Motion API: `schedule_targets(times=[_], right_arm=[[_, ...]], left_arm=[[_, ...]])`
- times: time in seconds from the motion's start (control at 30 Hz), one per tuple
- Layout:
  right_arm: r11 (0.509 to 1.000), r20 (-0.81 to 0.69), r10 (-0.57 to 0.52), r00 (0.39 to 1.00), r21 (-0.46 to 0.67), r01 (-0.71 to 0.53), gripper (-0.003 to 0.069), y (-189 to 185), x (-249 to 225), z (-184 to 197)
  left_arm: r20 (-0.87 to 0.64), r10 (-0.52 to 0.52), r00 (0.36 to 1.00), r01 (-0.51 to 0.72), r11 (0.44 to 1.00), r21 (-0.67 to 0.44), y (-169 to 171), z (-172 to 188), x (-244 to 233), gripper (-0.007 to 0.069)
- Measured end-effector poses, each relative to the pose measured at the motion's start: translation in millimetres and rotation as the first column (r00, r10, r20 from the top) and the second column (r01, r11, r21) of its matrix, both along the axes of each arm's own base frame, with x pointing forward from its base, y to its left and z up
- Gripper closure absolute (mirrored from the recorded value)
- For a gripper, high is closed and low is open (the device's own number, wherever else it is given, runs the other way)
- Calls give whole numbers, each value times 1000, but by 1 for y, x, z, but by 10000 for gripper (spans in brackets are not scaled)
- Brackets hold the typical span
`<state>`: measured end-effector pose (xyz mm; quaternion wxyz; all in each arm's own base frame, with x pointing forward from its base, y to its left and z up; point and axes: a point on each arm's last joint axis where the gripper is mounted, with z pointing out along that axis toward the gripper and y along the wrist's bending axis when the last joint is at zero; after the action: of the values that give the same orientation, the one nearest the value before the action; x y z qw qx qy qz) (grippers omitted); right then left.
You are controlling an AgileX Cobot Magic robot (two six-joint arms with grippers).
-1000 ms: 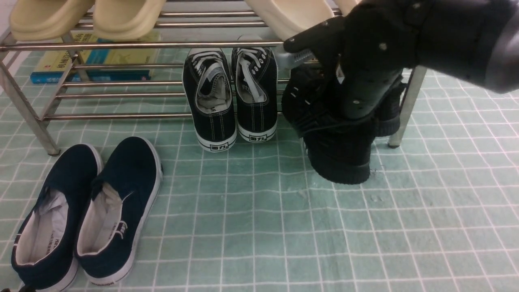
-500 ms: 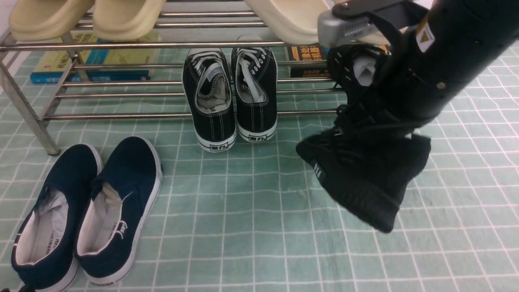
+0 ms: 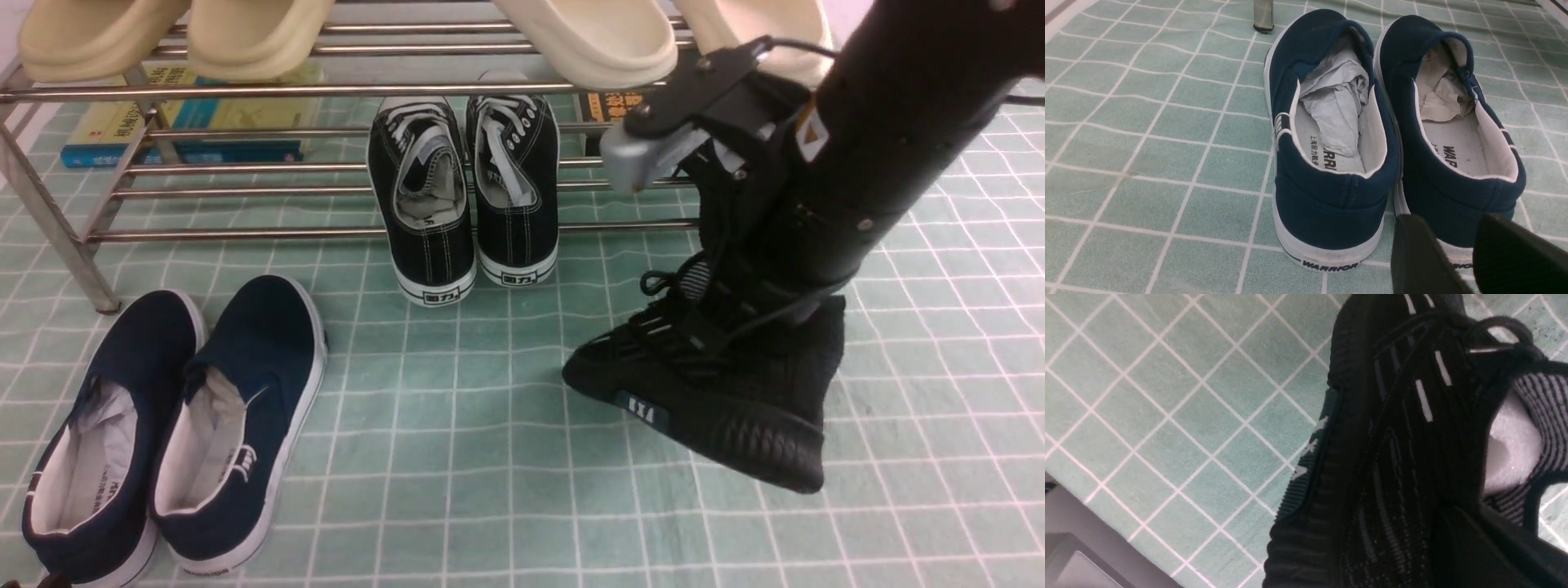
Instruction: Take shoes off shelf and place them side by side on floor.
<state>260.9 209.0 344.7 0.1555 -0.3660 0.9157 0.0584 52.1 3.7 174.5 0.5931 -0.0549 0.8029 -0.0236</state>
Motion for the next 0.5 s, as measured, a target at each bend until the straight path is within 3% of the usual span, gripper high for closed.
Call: schedule_targets(times=[0.17,0.37,0.5], right_arm=[[998,47,0,999,-59,3,647,4,16,-4],[999,133,-17,991,-37,23,645,5,23,18],[998,126,-17,992,-51,24,645,7,27,12]], left_arm=[[0,0,1000,0,1000,0,0,0,0,384],[0,0,1000,0,1000,0,0,0,0,384],[0,0,1000,0,1000,0,0,0,0,384]])
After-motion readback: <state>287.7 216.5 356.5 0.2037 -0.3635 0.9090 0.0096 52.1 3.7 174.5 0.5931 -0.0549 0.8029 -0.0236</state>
